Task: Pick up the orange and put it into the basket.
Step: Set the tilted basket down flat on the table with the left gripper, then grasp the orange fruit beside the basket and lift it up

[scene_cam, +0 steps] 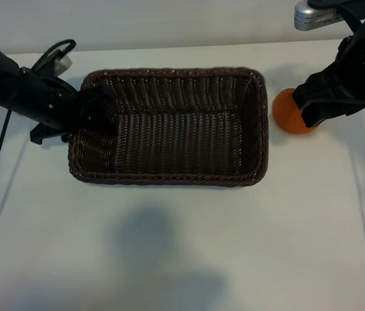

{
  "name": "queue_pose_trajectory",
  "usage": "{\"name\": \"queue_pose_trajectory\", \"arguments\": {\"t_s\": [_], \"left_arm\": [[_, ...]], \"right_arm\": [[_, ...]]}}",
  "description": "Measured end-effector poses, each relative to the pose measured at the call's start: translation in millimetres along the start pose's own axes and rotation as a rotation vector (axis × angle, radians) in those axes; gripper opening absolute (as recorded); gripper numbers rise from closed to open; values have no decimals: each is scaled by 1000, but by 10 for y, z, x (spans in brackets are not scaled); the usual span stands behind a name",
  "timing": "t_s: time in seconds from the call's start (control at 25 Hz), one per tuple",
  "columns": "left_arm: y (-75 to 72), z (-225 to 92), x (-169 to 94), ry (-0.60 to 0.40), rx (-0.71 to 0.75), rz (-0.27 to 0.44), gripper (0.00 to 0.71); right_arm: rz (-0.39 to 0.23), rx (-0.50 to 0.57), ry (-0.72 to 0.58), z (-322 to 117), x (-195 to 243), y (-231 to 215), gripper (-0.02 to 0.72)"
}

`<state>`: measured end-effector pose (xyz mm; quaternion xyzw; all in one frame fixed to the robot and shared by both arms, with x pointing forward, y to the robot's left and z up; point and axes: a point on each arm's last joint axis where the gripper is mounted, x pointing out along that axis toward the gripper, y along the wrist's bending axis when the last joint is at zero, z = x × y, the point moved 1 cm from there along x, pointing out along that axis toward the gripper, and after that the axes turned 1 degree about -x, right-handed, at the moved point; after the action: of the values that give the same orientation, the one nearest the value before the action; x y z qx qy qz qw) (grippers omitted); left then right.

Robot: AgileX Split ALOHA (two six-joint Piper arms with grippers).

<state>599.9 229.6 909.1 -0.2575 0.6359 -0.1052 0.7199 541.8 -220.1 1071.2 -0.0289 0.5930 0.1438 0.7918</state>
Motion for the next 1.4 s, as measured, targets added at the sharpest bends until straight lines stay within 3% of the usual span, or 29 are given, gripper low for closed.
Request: {"name": "queue_pose_trajectory", "arguments": {"t_s": [0.2,0.68,0.76,0.88,0.96,1.2,1.4], "left_arm": [[59,-9,23,15,-17,51,318],[72,-9,56,33,-43,53,323],[68,-12,56,36,-47,50,391],[65,-21,56,45,-51,47,609],[67,-29,55,53,-48,49,684],[75,-66,38,87,-26,64,690],[-26,-30,-181,35,24,78,673]], "right_arm": [[-1,0,0,0,0,-1,560],[-1,0,0,0,0,-1,560],[-1,0,0,0,0,-1,560],[-1,0,0,0,0,-1,560],[-2,-1,0,0,0,-2,560],[-2,-1,0,0,0,-2,560],[-2,-1,0,0,0,-2,560]]}}
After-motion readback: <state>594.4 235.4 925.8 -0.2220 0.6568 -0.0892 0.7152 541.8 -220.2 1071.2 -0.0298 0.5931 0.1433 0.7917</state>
